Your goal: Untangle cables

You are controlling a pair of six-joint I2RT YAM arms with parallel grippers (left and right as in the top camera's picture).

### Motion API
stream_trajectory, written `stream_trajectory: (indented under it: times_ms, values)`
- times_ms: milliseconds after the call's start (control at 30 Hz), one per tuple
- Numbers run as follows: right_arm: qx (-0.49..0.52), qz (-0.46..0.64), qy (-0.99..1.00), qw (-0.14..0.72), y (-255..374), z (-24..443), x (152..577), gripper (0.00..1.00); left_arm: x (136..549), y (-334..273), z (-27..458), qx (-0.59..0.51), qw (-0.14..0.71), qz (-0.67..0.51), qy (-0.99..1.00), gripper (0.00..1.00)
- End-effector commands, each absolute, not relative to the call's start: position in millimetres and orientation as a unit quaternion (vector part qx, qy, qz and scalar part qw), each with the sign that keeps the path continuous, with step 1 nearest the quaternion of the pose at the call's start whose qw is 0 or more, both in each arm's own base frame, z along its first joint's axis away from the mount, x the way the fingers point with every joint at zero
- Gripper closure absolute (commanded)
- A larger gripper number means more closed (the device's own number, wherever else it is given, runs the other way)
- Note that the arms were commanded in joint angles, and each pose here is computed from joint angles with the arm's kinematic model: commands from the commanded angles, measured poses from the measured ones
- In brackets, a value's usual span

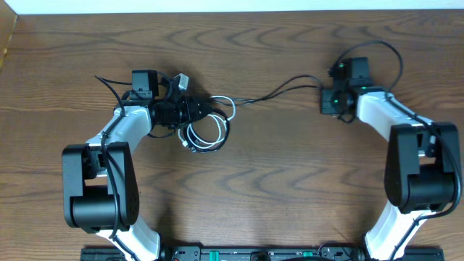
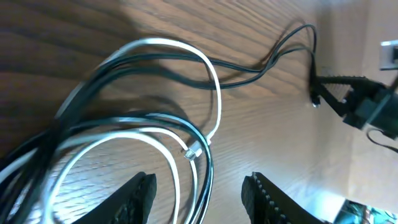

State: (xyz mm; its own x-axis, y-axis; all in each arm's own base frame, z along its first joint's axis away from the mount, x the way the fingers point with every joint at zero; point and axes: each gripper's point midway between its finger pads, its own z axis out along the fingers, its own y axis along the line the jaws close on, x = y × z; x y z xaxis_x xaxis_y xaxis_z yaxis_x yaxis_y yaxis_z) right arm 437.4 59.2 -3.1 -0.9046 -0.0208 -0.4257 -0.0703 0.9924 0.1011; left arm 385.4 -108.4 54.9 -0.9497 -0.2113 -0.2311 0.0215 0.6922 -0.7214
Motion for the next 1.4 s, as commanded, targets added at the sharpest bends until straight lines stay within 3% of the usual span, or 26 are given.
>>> stream_trajectory:
  times_ms: [0,433,1000,1367]
  values:
    - [-0.063,0.075,0.988,0.115,90,-66,382,0.99,386,-95,36,-0.089,0.140,-0.342,0.925,0.50]
    - [-0.138,0.071,0.974,0.163,149,-60,389,0.99,386,-91,33,-0.100,0.138,-0.332,0.928,0.48]
    - [-0.138,0.025,0.974,0.176,140,-60,394,0.98,386,-92,33,-0.099,0.139,-0.331,0.928,0.44]
    - [-0.138,0.025,0.974,0.175,140,-60,393,0.78,386,-90,48,-0.097,0.152,-0.329,0.927,0.44]
